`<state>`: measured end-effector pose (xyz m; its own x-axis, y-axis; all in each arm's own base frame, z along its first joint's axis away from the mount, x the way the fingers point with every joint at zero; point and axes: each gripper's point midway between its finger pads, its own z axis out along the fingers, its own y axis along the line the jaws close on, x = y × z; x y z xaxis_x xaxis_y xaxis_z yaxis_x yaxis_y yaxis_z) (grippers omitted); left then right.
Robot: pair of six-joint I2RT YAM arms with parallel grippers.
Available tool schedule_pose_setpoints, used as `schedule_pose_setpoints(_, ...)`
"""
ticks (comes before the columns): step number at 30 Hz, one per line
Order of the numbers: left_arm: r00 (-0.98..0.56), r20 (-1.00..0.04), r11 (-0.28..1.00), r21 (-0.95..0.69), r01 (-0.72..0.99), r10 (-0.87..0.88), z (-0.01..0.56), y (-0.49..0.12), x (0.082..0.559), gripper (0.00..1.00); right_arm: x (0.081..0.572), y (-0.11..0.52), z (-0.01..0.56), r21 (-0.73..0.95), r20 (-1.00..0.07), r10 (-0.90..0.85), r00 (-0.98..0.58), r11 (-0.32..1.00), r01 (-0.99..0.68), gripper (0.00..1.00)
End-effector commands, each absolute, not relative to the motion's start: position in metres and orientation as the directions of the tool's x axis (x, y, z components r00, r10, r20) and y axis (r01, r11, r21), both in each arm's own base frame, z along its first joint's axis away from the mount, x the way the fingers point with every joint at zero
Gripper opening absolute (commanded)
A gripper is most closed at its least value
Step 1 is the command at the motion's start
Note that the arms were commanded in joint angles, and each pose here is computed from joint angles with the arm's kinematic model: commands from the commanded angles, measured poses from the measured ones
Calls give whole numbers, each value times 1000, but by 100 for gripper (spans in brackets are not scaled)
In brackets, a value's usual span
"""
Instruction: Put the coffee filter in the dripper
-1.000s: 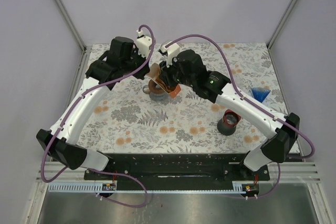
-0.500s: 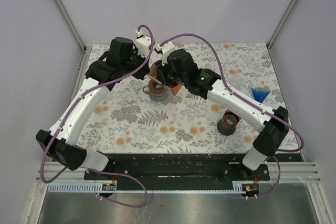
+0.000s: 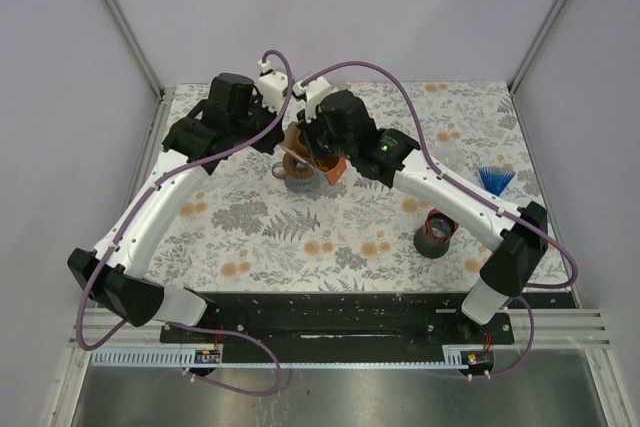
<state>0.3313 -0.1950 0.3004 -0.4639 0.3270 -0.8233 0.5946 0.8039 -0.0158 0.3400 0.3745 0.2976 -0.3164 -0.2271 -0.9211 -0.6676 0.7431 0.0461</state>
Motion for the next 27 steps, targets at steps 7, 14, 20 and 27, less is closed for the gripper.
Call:
schedule_pose_setpoints(7,-414,-846,824,52,564,336,310,-189,345,0,310,356,401,-4,-987,-121,-103,669,-743,0)
schedule_pose_setpoints(14,-428,-845,859,70,507,322,315,-176,360,0,283,339,443,-16,-997,-69,-35,621,-783,0)
schedule_pose_setpoints(20,-453,-857,892,19,452,247,328,-151,377,0,262,316,486,-38,-999,5,53,616,-787,0)
schedule_pose_setpoints(27,-483,-870,946,-70,317,98,342,-91,401,0,272,296,486,-102,-994,-50,94,688,-718,0)
